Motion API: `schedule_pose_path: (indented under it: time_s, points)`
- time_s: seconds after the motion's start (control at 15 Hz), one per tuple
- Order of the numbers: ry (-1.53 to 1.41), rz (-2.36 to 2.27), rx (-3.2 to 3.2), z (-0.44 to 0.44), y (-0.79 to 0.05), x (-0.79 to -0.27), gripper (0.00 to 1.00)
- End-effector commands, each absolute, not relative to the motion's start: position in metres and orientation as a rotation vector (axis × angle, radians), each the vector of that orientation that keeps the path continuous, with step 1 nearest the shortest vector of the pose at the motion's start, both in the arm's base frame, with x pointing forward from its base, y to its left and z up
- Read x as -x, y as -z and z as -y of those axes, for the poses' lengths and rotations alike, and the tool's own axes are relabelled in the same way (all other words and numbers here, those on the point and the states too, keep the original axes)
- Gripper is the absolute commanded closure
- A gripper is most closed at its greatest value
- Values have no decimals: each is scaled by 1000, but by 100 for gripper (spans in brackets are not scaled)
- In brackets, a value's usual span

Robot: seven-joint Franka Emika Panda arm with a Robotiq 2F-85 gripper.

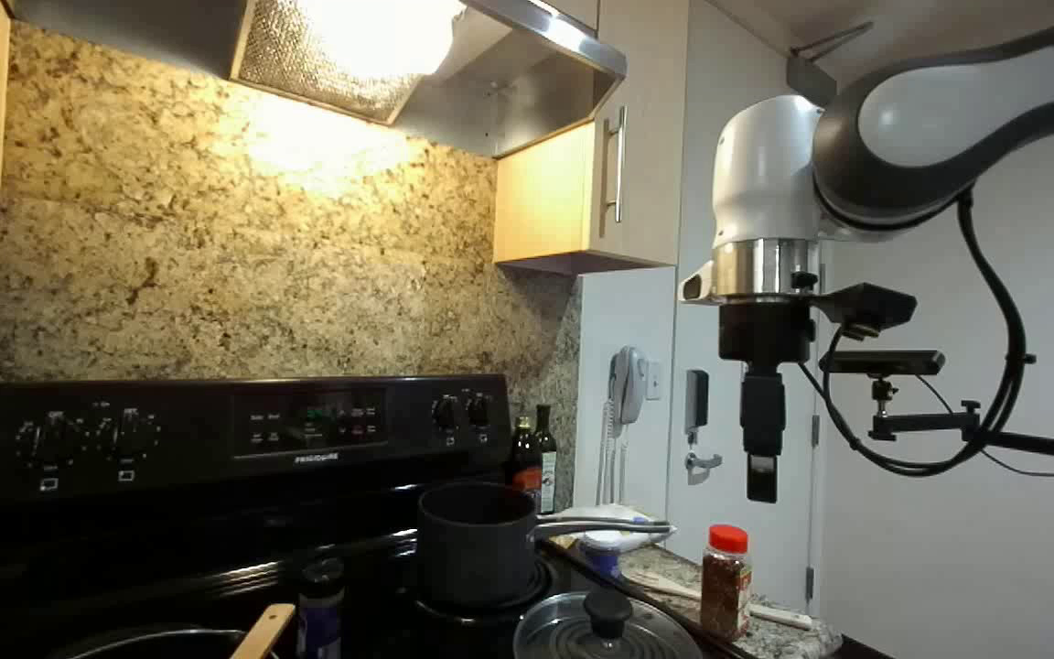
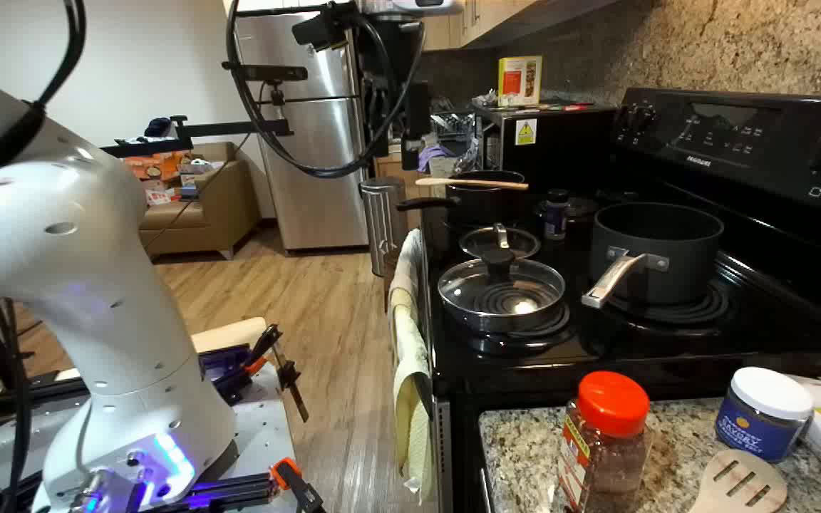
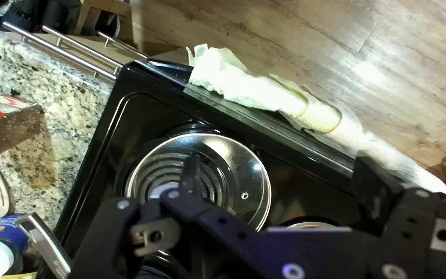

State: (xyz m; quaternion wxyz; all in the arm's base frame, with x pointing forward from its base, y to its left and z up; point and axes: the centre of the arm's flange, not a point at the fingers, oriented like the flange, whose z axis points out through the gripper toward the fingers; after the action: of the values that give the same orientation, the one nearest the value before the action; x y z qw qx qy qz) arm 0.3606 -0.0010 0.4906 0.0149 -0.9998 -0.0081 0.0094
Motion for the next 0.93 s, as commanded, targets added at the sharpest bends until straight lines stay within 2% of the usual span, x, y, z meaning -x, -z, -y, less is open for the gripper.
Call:
schedule_pose_path:
  time_s: [0.0, 0.4, 0.87]
  points:
    - [-29, 25, 3111, 1, -491, -361, 0]
    - [-11, 26, 3116, 1, -493, -369, 0]
    - [-92, 169, 3113, -4, -487, -427, 0]
